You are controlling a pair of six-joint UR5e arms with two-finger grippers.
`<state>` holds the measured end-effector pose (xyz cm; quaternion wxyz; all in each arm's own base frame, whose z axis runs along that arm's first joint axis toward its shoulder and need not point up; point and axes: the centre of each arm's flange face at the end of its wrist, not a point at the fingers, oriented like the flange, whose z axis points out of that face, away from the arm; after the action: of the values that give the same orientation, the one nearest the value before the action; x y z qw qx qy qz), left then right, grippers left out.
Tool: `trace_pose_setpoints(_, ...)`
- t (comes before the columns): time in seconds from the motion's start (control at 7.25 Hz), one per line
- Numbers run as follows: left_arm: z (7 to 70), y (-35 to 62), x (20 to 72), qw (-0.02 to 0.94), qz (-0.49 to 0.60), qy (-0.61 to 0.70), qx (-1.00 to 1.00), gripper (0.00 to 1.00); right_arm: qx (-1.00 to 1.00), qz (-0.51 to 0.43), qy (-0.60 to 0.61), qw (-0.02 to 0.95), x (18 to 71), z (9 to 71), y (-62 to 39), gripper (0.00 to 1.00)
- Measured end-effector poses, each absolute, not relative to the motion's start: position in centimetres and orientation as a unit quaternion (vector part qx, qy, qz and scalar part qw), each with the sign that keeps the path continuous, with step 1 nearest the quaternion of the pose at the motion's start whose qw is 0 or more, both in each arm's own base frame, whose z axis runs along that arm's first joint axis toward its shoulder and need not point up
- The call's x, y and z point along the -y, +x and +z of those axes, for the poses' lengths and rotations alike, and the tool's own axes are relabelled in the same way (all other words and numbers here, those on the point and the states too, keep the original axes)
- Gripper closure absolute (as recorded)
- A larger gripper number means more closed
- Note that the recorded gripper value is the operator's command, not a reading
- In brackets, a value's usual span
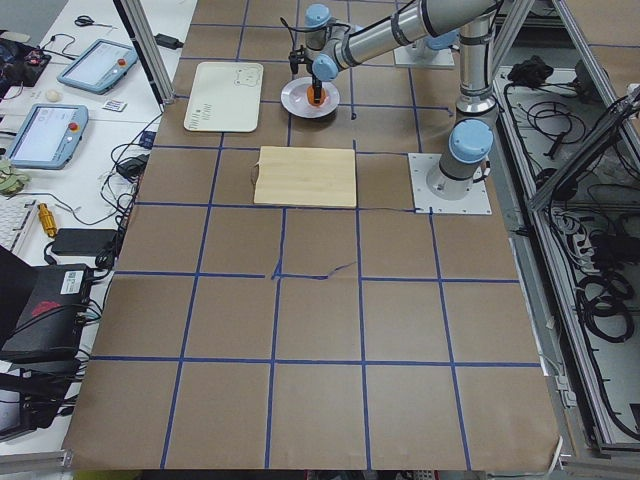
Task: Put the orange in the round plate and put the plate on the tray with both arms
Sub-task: 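Carry the orange with the left gripper over the white plate and lower it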
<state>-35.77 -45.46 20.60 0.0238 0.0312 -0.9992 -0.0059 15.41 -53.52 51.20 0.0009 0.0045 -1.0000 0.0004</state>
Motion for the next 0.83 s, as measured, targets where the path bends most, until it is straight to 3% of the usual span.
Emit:
trace_pose_setpoints(0.14,20.4,-35.9,45.5,0.022,-0.004,0.028,0.999,0.24,1.0,0.0,0.004,0.001,53.5,51.2,15.4,0.0)
trace_pose_setpoints(0.28,20.8,-36.1,45.9,0.022,0.002,0.022,1.0,0.0,1.0,0.0,0.004,0.001,53.5,51.2,15.4,0.0)
trace_pose_setpoints(0.83,26.2,-34.7,47.8,0.037,0.041,0.022,0.998,0.0,1.0,0.0,0.004,0.001,53.6,51.2,15.4,0.0)
